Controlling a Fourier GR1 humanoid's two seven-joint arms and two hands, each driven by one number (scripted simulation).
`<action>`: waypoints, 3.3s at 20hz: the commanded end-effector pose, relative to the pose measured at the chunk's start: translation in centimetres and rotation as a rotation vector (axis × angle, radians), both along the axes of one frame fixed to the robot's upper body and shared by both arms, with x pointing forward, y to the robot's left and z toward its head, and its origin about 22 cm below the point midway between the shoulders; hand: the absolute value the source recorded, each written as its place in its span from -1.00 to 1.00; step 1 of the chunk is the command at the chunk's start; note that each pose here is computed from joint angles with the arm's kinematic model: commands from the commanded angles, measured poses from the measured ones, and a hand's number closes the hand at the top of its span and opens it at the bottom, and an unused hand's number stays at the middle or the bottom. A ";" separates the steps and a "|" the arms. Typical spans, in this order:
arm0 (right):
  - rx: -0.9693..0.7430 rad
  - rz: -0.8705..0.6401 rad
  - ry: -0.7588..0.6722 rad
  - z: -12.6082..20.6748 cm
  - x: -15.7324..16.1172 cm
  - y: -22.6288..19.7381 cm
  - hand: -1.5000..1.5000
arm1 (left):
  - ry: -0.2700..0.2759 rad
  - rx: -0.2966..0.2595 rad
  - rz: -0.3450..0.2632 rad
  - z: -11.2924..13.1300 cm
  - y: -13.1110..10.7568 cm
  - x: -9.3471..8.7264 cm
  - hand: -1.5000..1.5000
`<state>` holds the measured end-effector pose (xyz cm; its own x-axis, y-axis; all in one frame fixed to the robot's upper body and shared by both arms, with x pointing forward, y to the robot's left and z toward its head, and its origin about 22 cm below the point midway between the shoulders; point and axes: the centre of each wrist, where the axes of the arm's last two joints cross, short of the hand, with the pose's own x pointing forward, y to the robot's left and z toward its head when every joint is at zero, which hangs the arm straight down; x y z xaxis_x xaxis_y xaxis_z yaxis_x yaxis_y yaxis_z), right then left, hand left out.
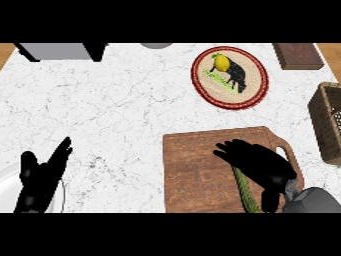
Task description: Pick the squash from the cutting board and place it in the basket
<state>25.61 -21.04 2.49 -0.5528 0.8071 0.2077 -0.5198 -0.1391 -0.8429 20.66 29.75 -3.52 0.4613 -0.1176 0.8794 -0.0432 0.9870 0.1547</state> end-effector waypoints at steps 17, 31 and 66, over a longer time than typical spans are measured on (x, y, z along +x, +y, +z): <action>-0.053 -0.185 -0.147 -0.1 -1.2 1.3 1.00 | 0.094 -0.018 0.072 -1.8 0.5 -1.1 0.00; 0.706 -0.830 -0.380 11.7 -8.3 4.3 1.00 | 0.086 -0.017 0.056 -1.4 1.2 -3.0 0.00; 0.757 -1.233 -0.702 34.2 0.4 -11.7 1.00 | 0.067 -0.021 0.008 -2.1 -1.2 -1.9 0.00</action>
